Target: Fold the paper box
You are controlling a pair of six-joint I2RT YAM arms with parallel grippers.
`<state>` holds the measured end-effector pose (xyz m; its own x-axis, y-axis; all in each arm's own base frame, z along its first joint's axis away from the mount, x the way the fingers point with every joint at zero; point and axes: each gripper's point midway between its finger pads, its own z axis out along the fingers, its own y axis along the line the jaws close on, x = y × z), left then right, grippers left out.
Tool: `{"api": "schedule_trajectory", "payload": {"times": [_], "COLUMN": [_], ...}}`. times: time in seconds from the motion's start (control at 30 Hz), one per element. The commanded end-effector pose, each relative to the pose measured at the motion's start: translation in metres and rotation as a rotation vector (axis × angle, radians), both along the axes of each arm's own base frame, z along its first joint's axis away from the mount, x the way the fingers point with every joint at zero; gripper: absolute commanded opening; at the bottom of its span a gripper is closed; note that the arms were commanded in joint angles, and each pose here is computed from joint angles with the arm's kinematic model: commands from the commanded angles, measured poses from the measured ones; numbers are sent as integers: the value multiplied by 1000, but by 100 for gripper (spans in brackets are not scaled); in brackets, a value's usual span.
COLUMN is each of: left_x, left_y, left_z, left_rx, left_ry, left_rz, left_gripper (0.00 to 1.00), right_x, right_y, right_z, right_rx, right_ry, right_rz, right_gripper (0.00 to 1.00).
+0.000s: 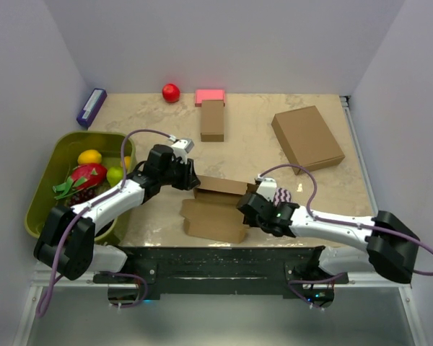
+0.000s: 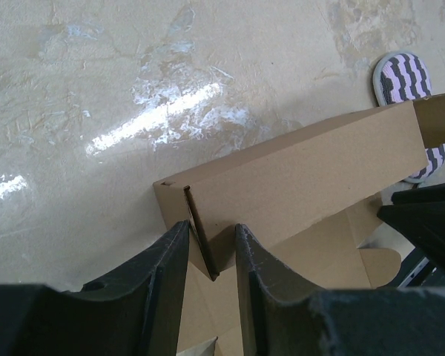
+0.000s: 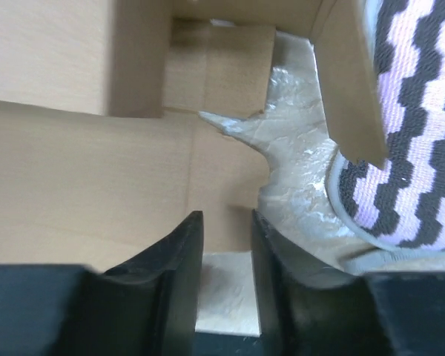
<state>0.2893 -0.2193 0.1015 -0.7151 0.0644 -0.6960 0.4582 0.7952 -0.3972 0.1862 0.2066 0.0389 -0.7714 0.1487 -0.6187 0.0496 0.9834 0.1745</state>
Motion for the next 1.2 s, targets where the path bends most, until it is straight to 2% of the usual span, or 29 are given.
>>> {"api": "schedule_trajectory", "payload": {"times": [0.0, 0.17, 0.3, 0.43, 0.57, 0.67, 0.9, 1.17], "left_x": [2, 2, 2, 2, 2, 3, 3, 2], "left_y": [-5, -4, -4, -4, -3, -3, -3, -4], "left_z": [5, 6, 5, 5, 5, 4, 3, 4], "left_rx": [-12, -12, -9, -7, -6, -4, -4, -7], "left_ry": [-9, -9, -9, -9, -10, -11, -8, -8], "left_rz": [-12, -10, -10, -8, -9, -6, -6, -11], "left_gripper": [36, 36, 36, 36, 36, 36, 36, 36], "right_x": [12, 19, 34, 50, 64, 76, 89, 84], "right_y": [7, 11, 7, 4, -5, -18, -28, -20], "right_z": [52, 67, 59, 48, 36, 20, 2, -29], "right_rx": [57, 50, 43, 58, 16, -30, -59, -56], "right_ry": [-99, -135, -128, -117, -111, -88, -88, -12], "right_rz": [15, 34, 20, 31, 15, -28, -76, -57], "right_gripper": [42, 42, 37, 31, 18, 13, 10, 4]}}
